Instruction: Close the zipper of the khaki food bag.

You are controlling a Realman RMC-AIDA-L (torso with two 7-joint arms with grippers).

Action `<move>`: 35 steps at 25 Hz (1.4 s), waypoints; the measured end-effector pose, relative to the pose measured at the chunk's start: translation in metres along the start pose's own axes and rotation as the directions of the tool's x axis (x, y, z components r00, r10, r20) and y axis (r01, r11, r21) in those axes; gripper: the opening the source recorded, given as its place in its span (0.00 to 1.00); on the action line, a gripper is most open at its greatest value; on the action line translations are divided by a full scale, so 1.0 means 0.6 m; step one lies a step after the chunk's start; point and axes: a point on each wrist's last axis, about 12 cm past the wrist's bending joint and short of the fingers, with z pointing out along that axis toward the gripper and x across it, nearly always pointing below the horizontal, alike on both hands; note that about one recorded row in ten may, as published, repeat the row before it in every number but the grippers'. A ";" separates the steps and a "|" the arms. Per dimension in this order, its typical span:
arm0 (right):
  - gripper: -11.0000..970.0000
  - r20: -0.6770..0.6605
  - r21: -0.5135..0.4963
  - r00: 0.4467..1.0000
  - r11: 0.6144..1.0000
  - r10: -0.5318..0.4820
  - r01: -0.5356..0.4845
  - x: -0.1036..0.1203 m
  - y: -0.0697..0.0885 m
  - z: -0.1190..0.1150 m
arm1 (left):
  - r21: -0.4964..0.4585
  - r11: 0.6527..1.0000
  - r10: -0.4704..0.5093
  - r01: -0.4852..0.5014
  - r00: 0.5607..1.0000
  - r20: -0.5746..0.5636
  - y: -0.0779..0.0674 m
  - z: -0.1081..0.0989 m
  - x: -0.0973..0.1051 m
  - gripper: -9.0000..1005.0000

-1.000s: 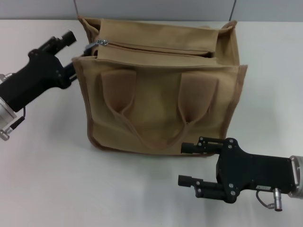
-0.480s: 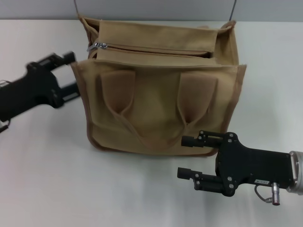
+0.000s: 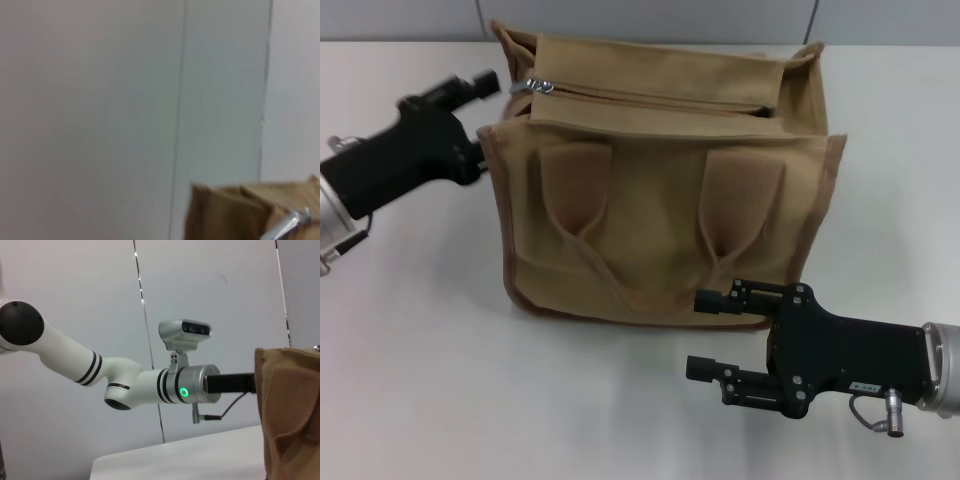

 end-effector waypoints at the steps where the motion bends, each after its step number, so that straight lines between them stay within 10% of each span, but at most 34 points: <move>1: 0.66 0.000 0.000 1.000 1.000 0.000 0.000 0.000 0.000 0.000 | -0.006 1.000 -0.004 0.004 1.000 0.009 0.000 -0.001 -0.001 0.65; 27: 0.66 -0.005 0.005 1.000 1.000 -0.009 0.009 0.004 0.001 0.003 | -0.093 0.995 -0.026 0.040 0.988 0.150 -0.011 -0.030 0.017 0.62; 29: 0.66 -0.005 0.005 1.000 1.000 -0.009 0.009 0.004 0.001 0.003 | -0.093 0.995 -0.026 0.041 0.989 0.149 -0.011 -0.029 0.017 0.42; 35: 0.66 0.045 -0.026 0.999 1.000 -0.004 0.006 -0.004 0.008 0.003 | -0.088 0.994 -0.047 0.061 0.988 0.148 -0.014 -0.028 0.020 0.22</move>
